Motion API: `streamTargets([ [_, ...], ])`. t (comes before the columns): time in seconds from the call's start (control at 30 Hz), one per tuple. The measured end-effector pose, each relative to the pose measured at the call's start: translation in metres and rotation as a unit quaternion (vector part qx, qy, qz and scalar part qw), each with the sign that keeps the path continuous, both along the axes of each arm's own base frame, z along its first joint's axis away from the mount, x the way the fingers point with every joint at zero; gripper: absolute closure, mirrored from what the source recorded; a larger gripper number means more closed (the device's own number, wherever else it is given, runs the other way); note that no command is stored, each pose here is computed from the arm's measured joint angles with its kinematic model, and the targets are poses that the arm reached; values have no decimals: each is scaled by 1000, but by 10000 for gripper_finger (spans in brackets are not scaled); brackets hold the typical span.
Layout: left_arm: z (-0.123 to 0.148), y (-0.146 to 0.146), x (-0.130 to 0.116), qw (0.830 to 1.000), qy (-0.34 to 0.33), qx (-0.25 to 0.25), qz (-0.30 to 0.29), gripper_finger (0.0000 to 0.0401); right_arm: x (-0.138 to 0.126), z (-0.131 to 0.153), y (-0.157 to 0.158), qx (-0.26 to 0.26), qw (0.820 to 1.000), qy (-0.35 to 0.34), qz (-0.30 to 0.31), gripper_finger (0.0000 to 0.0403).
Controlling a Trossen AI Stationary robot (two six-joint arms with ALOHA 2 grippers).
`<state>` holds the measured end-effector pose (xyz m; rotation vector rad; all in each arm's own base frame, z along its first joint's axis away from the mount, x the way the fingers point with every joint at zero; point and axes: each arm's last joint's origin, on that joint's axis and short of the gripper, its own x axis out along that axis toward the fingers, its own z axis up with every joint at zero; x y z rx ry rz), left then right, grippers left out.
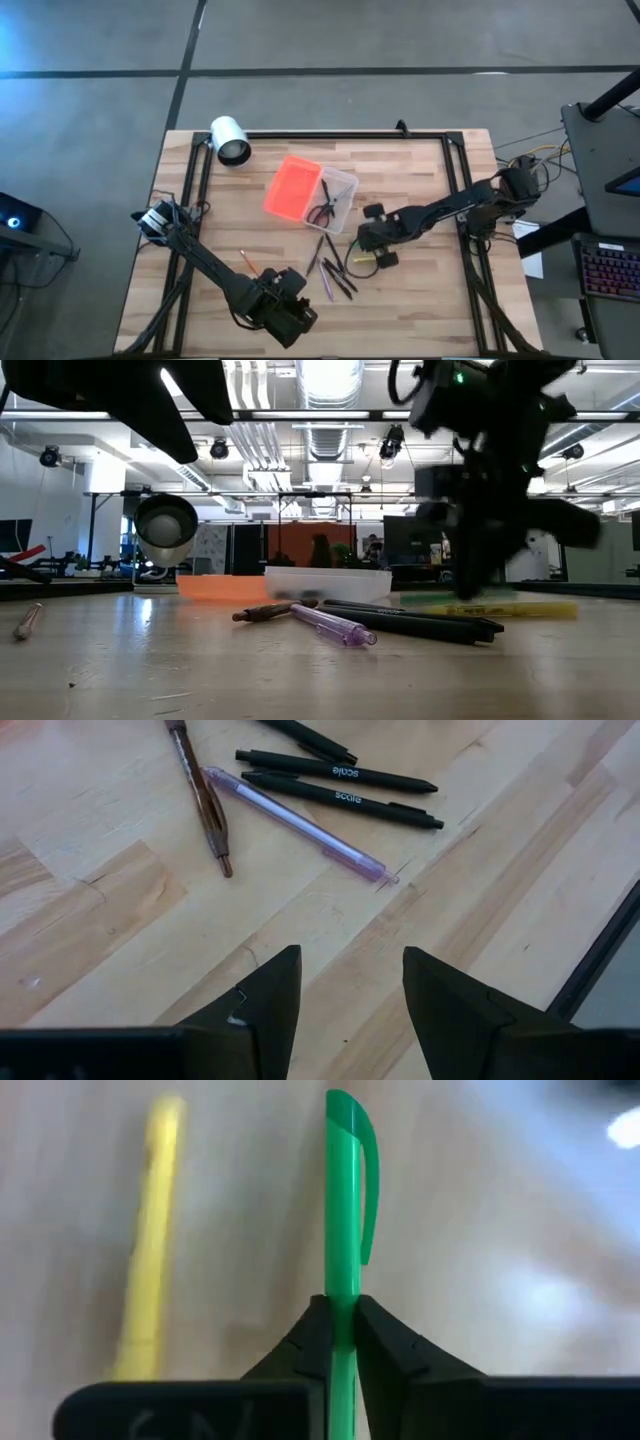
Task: Pick & place school supplies into a supply box
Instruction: Put the green pen into the orange supply box
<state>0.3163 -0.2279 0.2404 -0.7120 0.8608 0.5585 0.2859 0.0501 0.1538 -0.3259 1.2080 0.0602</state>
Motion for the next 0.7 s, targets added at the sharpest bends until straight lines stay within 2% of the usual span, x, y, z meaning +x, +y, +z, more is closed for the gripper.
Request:
streamTargets([
  [0.13,0,0,0,1000,-1,0,1,243,2,55,-4,-53,995,-67,45,387],
  [0.3,0,1,1,1000,-8,11,6,243,20,83,-37,-133,979,-105,111,383],
  [0.47,1,2,2,1000,-20,15,19,243,54,63,-68,-137,976,-52,163,369],
  [0.6,2,1,3,999,-28,6,22,243,85,52,-71,-170,958,-30,227,367],
  [0.67,2,1,3,999,-31,1,29,243,96,39,-73,-178,956,-11,232,362],
  [0.7,2,1,3,999,-32,-2,33,243,100,34,-74,-170,961,-7,218,358],
])
